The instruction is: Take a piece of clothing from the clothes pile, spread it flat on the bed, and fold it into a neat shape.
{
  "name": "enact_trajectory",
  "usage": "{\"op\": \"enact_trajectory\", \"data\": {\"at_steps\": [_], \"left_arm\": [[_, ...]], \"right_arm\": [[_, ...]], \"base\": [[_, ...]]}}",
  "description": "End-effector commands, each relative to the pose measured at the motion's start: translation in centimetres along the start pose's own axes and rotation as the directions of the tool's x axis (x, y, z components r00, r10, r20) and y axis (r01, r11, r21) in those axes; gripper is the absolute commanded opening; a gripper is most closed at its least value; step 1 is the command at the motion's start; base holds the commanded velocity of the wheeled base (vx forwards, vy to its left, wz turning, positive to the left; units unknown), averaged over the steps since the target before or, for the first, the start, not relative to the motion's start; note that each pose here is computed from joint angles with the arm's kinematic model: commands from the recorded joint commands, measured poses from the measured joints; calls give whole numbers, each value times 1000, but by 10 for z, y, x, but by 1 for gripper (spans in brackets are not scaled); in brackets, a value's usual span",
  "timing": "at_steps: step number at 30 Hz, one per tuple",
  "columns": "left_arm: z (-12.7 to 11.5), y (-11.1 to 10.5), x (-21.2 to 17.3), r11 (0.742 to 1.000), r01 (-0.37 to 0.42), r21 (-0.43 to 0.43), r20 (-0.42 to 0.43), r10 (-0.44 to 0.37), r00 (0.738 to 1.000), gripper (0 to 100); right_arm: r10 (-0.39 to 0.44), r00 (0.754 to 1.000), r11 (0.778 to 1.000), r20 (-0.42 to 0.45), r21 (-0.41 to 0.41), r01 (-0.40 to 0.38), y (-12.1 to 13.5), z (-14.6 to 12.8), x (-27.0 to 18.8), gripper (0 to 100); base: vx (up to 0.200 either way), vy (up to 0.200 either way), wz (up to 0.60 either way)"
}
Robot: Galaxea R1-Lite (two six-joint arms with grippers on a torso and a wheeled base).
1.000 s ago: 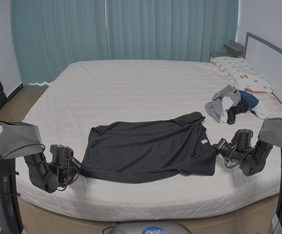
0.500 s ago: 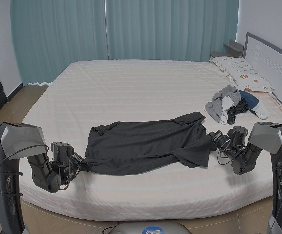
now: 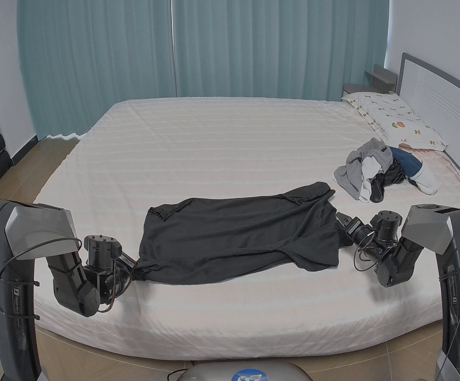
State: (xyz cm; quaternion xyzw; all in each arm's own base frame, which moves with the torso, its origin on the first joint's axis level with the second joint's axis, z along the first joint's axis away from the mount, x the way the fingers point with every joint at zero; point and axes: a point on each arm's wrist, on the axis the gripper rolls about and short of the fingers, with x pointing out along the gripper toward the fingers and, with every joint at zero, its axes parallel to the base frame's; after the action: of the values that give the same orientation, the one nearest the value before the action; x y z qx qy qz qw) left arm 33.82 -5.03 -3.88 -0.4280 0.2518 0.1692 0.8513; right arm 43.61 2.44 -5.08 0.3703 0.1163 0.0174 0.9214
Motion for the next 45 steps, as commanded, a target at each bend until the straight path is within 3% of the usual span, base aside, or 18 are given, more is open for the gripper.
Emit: {"op": "enact_trajectory", "data": {"at_steps": [1,4,9,11,17,33,34,45], "left_arm": [[0,1,0,1000,-3,-1,-2,3,1000,0],[0,2,0,1000,-5,2,-3,5,1000,0],[-1,2,0,1000,-7,5,-4,7,1000,0],[-1,2,0,1000,-6,7,-5,6,1000,0],[-1,2,0,1000,-7,7,-6,7,1000,0],[-1,2,0,1000,-7,13,-6,7,1000,0],[-1,2,0,1000,-7,15,-6,7,1000,0],[-1,2,0,1000,-7,15,-6,7,1000,0]], "right_arm": [[41,998,999,-49,15,-40,4,17,-22,100],[95,992,995,-89,28,-93,0,31,-43,100],[111,989,994,-100,13,-110,-9,32,-62,100],[122,983,992,-134,-11,-125,-11,27,-68,100],[162,932,968,-324,-130,-213,-17,3,-94,100],[202,883,944,-423,-157,-291,5,-36,-90,100],[198,882,945,-427,-157,-288,4,-38,-90,0],[177,894,952,-411,-161,-262,-4,-30,-92,0]], "base": [[0,0,0],[0,0,0],[0,0,0],[0,0,0],[0,0,0],[0,0,0],[0,0,0],[0,0,0]]}}
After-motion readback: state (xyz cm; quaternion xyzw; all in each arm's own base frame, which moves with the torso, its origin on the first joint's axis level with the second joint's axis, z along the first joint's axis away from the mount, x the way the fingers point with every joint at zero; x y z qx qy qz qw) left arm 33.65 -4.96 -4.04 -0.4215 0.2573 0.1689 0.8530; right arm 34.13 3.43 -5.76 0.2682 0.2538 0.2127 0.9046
